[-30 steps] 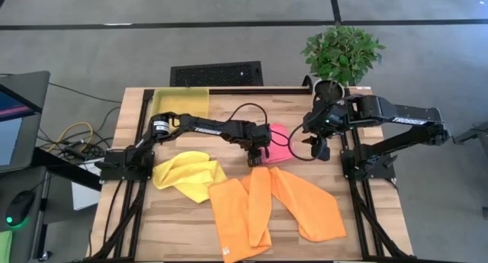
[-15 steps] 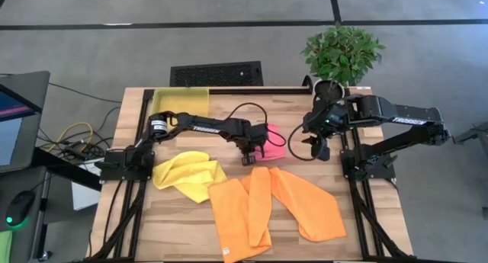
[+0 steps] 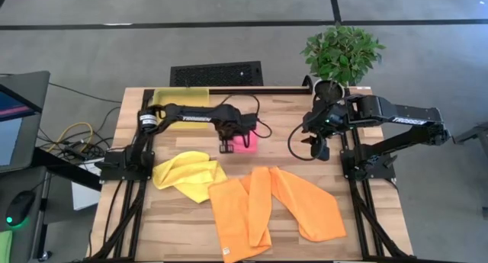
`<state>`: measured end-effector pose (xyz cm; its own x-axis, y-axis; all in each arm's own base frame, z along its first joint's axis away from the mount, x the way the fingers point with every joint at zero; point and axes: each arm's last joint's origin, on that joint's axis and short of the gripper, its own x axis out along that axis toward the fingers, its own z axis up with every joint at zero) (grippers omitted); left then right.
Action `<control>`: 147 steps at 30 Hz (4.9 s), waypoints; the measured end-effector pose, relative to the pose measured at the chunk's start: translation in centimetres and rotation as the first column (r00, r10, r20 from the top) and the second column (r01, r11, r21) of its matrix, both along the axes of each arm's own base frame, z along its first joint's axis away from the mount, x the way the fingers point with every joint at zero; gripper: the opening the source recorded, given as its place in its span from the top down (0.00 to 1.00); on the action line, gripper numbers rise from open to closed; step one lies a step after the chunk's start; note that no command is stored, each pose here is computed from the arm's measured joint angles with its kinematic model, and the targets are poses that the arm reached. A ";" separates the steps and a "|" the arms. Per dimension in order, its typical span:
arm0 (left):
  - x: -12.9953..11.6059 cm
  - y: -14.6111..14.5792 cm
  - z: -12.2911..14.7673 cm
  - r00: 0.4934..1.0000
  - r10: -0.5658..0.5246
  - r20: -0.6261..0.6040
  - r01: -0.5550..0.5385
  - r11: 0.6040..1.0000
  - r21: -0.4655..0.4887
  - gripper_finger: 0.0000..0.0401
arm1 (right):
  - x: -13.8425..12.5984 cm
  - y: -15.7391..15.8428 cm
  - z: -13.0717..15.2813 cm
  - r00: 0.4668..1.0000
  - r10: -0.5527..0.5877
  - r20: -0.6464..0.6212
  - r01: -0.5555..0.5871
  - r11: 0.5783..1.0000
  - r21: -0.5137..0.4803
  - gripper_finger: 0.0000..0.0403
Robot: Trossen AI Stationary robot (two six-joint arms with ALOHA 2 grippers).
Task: Fold microfiber towels
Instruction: Put the folded pink microfiber cloth into the yellow bin, then fold the right orange microfiber cloth
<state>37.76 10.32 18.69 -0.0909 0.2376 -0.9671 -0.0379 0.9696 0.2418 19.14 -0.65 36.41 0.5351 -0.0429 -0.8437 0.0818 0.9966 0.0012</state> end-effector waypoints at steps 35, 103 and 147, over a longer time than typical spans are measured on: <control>-11.4 10.2 7.6 0.929 0.199 -0.312 -0.146 0.971 0.187 1.00 | 1.1 0.0 0.8 0.989 0.023 0.143 -0.021 1.000 -0.022 0.55; -16.1 8.1 14.1 0.783 0.584 0.215 -0.535 0.808 -0.246 0.62 | 1.1 -0.5 0.8 0.990 -0.014 0.142 0.019 0.999 -0.034 0.55; -12.3 -18.0 17.5 0.641 0.479 0.600 -0.412 0.874 -0.257 0.62 | 4.7 7.7 -19.4 0.885 0.398 -0.243 -0.326 0.901 0.288 0.55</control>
